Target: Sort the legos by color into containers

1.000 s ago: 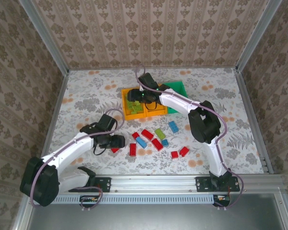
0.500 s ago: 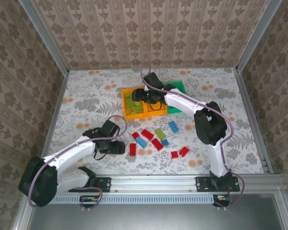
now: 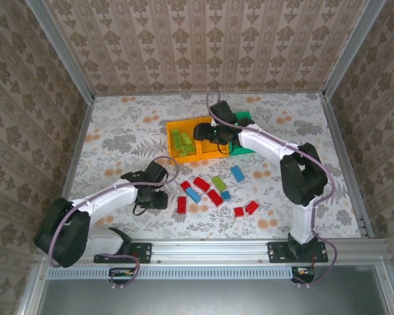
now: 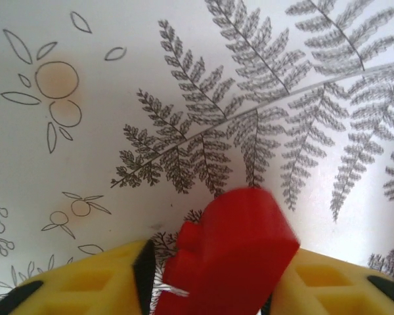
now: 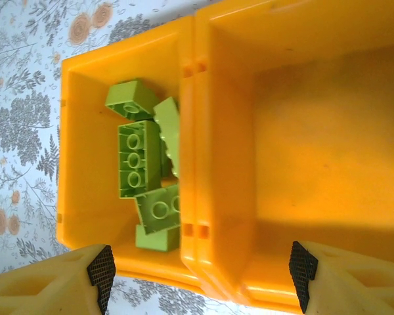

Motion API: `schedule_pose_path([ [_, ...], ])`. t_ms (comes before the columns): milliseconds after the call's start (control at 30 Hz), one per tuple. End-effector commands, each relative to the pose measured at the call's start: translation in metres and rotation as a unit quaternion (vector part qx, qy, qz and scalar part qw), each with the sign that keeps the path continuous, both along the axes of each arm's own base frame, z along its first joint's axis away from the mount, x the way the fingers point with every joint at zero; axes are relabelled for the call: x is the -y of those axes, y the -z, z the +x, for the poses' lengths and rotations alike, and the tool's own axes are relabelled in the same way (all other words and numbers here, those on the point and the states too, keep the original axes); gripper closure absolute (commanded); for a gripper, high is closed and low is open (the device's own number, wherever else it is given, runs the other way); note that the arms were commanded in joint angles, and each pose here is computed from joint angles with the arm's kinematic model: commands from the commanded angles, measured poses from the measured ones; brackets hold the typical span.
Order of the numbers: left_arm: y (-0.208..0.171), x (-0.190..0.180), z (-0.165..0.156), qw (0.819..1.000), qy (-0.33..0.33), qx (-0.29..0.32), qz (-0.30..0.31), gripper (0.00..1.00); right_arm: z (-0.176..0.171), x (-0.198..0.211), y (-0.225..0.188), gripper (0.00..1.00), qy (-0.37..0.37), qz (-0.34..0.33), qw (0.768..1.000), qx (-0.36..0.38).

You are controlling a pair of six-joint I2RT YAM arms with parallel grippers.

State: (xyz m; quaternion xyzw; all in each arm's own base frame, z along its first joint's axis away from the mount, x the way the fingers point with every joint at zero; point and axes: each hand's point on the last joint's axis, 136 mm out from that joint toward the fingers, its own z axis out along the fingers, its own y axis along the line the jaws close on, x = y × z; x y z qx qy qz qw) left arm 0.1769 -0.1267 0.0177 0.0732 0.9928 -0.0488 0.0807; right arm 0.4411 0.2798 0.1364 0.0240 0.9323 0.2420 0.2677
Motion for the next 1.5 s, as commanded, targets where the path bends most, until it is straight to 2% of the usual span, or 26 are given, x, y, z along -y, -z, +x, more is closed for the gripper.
schedule_pose_path([
  [0,-0.007,0.008,0.012,1.000,0.009,0.015,-0.003,0.64,0.000,0.028,-0.015,0.26,0.023,-0.013,0.999,0.021],
  [233,-0.015,0.017,0.024,0.999,0.004,0.031,-0.014,0.78,-0.013,0.074,-0.011,0.25,0.056,-0.050,0.997,0.016],
  [400,-0.038,0.029,0.043,0.997,-0.004,0.067,-0.036,0.81,-0.033,0.097,-0.001,0.25,0.065,-0.074,0.995,0.012],
  [567,-0.083,0.061,0.084,0.988,0.016,0.133,-0.082,0.81,-0.060,0.108,0.021,0.26,0.059,-0.093,0.994,-0.015],
  [667,-0.109,0.086,0.116,0.978,0.037,0.174,-0.108,0.81,-0.077,0.099,0.033,0.27,0.022,-0.105,0.994,-0.018],
  [767,-0.129,0.119,0.147,0.970,0.060,0.191,-0.140,0.81,-0.093,0.089,0.042,0.27,-0.008,-0.132,0.991,-0.022],
  [900,-0.147,0.159,0.182,0.957,0.086,0.210,-0.183,0.81,-0.107,0.093,0.055,0.26,0.014,-0.139,0.990,-0.037],
  [1067,-0.147,0.195,0.214,0.949,0.111,0.208,-0.208,0.80,-0.124,0.107,0.061,0.27,0.041,-0.146,0.987,-0.052],
  [1233,-0.128,0.216,0.237,0.951,0.113,0.190,-0.215,0.80,-0.160,0.133,0.065,0.25,0.095,-0.181,0.972,-0.117],
  [1367,-0.114,0.226,0.248,0.954,0.112,0.175,-0.217,0.77,-0.188,0.150,0.065,0.23,0.153,-0.172,0.963,-0.142],
  [1467,-0.110,0.230,0.252,0.954,0.113,0.172,-0.218,0.75,-0.212,0.164,0.066,0.21,0.217,-0.140,0.951,-0.169],
])
